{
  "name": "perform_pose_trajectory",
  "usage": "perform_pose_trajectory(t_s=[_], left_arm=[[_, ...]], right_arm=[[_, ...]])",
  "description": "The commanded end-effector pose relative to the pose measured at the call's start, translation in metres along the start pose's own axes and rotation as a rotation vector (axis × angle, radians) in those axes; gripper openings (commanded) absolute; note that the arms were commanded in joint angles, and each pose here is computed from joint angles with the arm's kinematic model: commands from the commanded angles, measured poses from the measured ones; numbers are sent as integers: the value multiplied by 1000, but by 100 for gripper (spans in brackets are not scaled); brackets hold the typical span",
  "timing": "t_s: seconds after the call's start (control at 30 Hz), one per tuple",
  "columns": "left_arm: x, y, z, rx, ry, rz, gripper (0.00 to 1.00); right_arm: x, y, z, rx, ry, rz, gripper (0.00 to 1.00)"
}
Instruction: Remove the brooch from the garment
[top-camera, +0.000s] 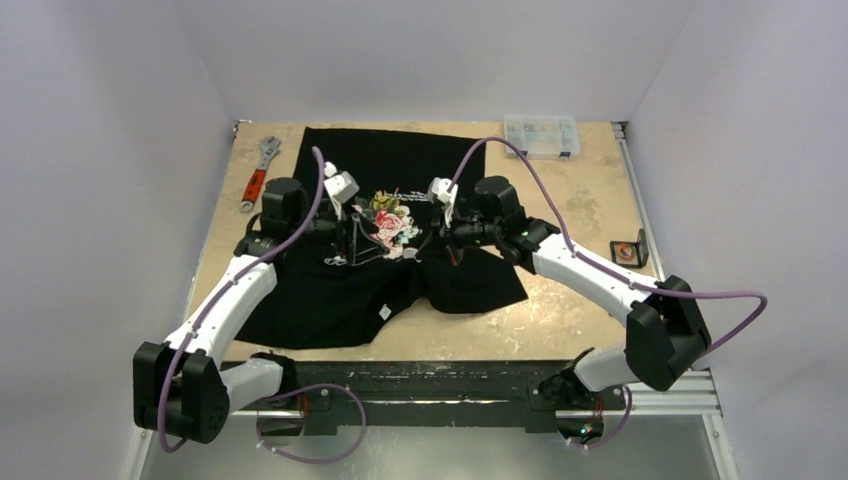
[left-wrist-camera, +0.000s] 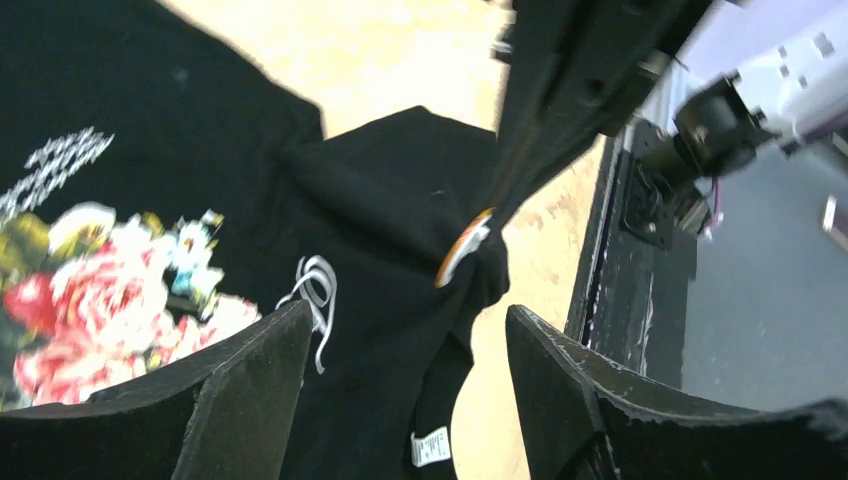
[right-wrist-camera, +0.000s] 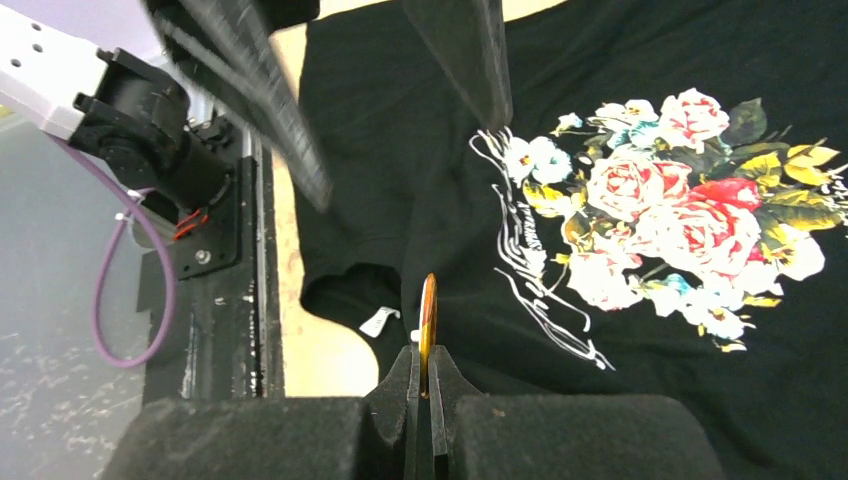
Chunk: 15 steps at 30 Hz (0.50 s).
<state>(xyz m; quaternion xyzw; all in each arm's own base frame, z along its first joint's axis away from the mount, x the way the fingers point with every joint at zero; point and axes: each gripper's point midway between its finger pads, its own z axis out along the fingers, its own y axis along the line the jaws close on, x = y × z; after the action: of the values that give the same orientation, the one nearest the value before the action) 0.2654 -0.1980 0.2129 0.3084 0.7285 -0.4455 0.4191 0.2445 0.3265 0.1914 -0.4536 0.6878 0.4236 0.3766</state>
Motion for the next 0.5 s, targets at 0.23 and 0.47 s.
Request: perform_pose_trajectory(t_s=[0.23,0.47], left_arm=[[-13,-41,34,149,-35,366,61],[-16,-45,46,185,-44,347,46]], right_arm=[[-42,25,-16,-120,-88,53,0],[-42,25,-18,-132,-94,73,0]])
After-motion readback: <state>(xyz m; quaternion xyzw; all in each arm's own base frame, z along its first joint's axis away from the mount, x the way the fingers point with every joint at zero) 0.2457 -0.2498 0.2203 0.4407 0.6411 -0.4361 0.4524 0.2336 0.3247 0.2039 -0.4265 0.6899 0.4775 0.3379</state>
